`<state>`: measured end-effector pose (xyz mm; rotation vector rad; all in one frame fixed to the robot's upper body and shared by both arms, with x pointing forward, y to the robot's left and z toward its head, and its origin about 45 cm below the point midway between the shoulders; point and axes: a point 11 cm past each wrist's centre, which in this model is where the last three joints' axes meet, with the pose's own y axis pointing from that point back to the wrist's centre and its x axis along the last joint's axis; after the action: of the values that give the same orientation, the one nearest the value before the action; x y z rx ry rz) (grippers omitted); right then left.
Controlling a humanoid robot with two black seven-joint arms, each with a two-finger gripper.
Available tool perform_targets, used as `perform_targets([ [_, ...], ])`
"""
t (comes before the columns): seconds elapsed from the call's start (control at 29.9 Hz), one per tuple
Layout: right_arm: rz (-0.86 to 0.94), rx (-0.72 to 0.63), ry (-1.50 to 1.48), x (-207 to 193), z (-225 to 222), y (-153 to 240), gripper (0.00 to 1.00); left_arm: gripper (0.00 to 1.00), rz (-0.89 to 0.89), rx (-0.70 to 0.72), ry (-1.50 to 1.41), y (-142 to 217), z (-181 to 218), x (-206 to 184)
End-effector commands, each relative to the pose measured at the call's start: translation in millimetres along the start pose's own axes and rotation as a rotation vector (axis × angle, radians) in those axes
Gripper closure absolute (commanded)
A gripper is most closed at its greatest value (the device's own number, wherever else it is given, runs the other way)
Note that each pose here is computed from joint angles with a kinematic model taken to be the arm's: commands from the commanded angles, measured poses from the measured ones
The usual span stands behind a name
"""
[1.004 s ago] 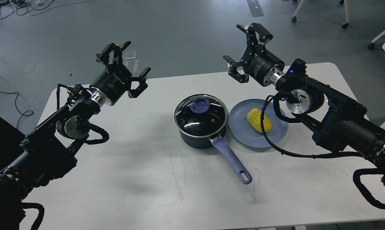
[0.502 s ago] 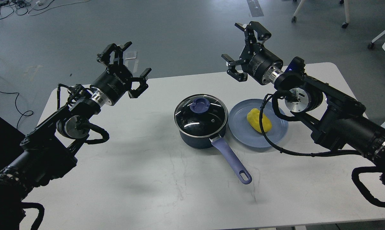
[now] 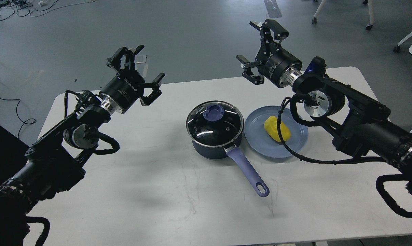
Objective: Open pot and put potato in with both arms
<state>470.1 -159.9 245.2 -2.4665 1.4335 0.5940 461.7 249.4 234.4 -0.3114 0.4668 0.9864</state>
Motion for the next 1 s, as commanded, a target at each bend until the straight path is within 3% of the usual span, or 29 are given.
perform_targets([
  [0.0, 0.0, -0.006, 0.002, -1, 3, 0, 0.0, 0.02, 0.003, 0.0, -0.001, 1, 1, 1],
  [0.74, 0.008, 0.004, 0.002, 2, -2, 0, 0.0, 0.02, 0.002, 0.001, -0.022, -2, 0, -1],
  [0.97, 0.051, 0.039, -0.017, 16, -13, 3, 0.0, 0.02, 0.029, -0.087, -0.408, -17, 27, -14],
])
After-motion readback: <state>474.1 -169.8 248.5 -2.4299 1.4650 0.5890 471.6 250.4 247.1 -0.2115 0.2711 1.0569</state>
